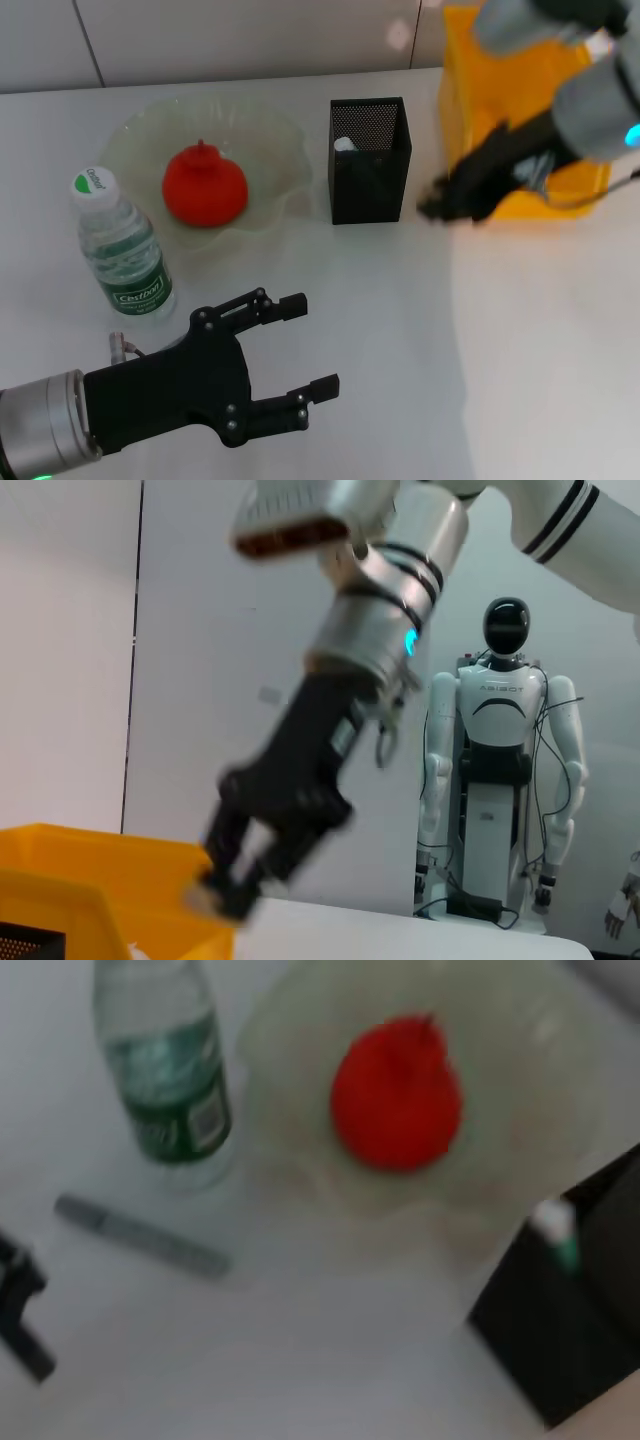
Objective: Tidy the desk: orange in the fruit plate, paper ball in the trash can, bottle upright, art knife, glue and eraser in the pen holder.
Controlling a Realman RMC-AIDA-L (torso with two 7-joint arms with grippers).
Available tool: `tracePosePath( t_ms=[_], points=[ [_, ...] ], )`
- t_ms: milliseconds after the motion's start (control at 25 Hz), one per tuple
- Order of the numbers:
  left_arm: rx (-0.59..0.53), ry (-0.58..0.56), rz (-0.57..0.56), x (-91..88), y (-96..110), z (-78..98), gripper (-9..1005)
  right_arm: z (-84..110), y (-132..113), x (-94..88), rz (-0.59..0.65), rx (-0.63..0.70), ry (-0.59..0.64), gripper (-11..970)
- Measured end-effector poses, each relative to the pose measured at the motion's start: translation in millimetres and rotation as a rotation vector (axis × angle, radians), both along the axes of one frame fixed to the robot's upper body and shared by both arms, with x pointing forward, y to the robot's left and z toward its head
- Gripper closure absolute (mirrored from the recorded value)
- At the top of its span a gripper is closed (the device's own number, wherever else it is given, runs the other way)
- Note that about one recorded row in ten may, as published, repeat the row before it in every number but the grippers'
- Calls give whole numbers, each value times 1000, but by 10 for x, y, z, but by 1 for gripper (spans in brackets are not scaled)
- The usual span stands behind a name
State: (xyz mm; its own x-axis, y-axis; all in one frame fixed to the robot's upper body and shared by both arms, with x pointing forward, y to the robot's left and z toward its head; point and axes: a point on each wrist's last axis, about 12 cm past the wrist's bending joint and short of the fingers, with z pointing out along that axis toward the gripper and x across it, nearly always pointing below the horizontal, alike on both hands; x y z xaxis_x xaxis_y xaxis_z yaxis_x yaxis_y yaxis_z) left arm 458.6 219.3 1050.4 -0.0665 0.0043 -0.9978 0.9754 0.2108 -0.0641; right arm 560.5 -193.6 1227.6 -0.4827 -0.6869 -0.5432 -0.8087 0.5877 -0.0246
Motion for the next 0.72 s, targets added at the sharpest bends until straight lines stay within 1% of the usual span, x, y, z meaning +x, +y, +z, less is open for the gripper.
tracePosePath(
  t_ms=[120,200,280,400,520,560,680,720],
  points=[
    [-1,1,-1,-4,-4,-2,195,171,-118,131,-68,57,-123,659],
    [-1,1,-3,-5,-6,-2,195,224,-156,238,-101,80,-175,654],
    [-3,1,-6,-7,-9,0,195,234,-158,341,-122,90,-201,648],
    [-4,1,-10,-11,-12,1,195,191,-123,456,-128,96,-210,640],
    [-6,1,-12,-13,-14,3,195,86,-53,576,-122,96,-193,632],
    [-7,1,-12,-13,-13,4,195,86,-53,576,-122,96,-193,629],
    [-8,1,-12,-15,-10,5,195,-11,-22,646,-122,90,-178,621],
    [-8,1,-12,-15,-11,5,195,-79,3,685,-122,86,-168,619]
  ],
)
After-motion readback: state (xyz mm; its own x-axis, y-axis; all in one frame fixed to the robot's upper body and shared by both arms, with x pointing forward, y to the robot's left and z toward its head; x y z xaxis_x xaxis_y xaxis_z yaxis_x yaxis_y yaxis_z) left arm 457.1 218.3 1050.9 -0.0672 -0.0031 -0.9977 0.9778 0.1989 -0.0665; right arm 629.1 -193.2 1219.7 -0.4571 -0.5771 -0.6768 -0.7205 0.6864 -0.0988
